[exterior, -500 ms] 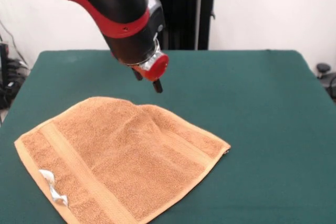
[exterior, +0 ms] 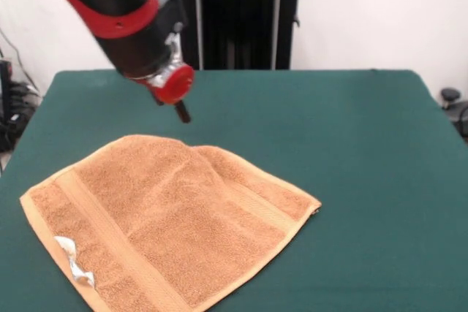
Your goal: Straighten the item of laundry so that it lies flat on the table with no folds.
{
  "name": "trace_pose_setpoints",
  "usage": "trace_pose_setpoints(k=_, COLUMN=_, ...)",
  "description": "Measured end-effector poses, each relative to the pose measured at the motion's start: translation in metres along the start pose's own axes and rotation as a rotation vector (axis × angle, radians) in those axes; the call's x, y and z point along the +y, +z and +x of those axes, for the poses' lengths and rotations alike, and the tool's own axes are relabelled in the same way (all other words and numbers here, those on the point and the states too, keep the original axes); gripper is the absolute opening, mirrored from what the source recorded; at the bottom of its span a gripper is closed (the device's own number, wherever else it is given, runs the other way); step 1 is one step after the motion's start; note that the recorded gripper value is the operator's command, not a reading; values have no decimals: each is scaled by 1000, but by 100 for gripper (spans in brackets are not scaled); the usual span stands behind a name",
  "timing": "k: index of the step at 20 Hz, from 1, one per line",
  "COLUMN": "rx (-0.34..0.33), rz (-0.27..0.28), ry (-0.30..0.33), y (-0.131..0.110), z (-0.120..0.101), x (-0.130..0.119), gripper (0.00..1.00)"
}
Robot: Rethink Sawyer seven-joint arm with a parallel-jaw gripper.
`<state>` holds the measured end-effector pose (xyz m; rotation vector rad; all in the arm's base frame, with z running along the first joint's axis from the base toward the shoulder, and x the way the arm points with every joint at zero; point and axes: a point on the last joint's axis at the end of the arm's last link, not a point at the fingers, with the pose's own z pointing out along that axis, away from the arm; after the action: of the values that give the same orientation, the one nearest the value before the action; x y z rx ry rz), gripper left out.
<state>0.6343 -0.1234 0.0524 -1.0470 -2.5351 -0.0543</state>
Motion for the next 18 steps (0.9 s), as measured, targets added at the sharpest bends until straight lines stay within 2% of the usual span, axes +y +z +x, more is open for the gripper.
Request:
trace_pose_setpoints(k=2, rx=-10, rz=2, ry=3, y=-2, z=-8, x=-8, gripper=100)
trace_pose_setpoints(k=4, rx=-32, rz=8, ry=2, y=-4, z=-25, x=-22, gripper=100)
trace_pose_setpoints(k=10, rx=-59, rz=12, ry=-15, y=3, z=-50, x=-32, gripper=100)
trace_pose_setpoints(k=13, rx=-73, rz=17, ry=-31, y=12, z=-64, x=-29, gripper=100)
trace_pose_setpoints(k=18, rx=-100, rz=-1, ry=-74, y=34, z=-91, x=-3, gripper=100)
